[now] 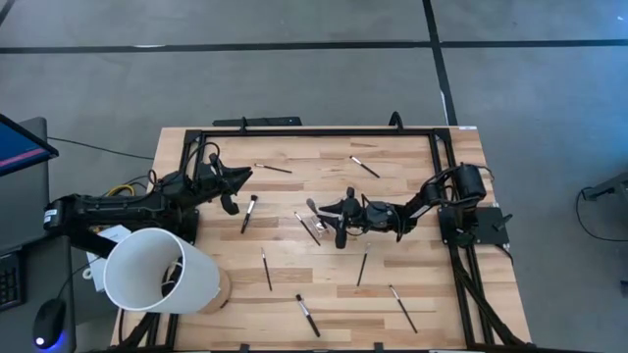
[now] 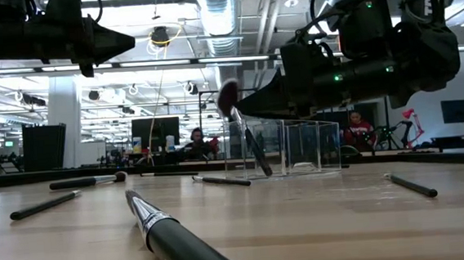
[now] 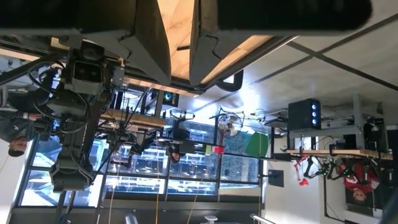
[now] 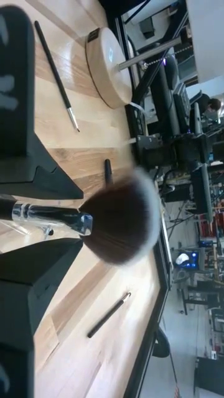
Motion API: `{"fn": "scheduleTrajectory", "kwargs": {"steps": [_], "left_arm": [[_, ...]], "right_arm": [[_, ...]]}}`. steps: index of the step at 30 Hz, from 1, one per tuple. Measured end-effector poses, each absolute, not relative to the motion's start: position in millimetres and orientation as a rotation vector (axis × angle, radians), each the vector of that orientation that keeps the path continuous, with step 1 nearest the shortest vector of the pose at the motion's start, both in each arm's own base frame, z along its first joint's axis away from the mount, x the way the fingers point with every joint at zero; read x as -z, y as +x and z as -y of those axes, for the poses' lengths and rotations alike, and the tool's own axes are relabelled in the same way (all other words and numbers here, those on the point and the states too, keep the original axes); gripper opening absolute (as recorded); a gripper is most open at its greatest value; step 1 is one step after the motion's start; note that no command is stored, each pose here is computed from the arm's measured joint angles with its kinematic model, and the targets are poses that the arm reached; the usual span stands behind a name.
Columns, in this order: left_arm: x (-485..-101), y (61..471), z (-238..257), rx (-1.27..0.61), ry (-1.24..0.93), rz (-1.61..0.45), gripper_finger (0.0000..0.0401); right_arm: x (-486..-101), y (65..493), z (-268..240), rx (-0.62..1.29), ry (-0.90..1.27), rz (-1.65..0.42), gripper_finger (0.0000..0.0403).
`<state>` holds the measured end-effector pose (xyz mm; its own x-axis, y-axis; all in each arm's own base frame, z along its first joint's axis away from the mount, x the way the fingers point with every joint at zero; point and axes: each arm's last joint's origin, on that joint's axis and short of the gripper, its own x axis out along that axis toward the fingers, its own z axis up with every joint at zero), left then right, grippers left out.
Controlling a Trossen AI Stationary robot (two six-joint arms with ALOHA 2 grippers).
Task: Put items in baskets/containers
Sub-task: Put the black highlighter brush into the transparent organizer, then put the top black blush brush into the transparent organizer
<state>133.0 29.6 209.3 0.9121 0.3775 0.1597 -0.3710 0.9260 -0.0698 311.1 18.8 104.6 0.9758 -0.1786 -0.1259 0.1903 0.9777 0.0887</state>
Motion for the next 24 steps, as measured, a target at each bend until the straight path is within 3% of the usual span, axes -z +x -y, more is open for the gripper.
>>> {"fn": "scheduleTrajectory", "kwargs": {"steps": [5,18,24], "left_arm": [[-209,133,-30,-0.385,-0.057,0.171,0.0057],[-208,134,-28,-0.404,-0.042,0.155,0.0057],[-206,140,-30,-0.441,-0.061,-0.022,0.0059]], "right_arm": [[-110,310,-19,0.182,0.086,-0.120,0.0102],[-173,294,-29,0.139,0.024,-0.096,0.0103],[-193,280,-26,0.197,0.009,-0.148,0.0103]]}}
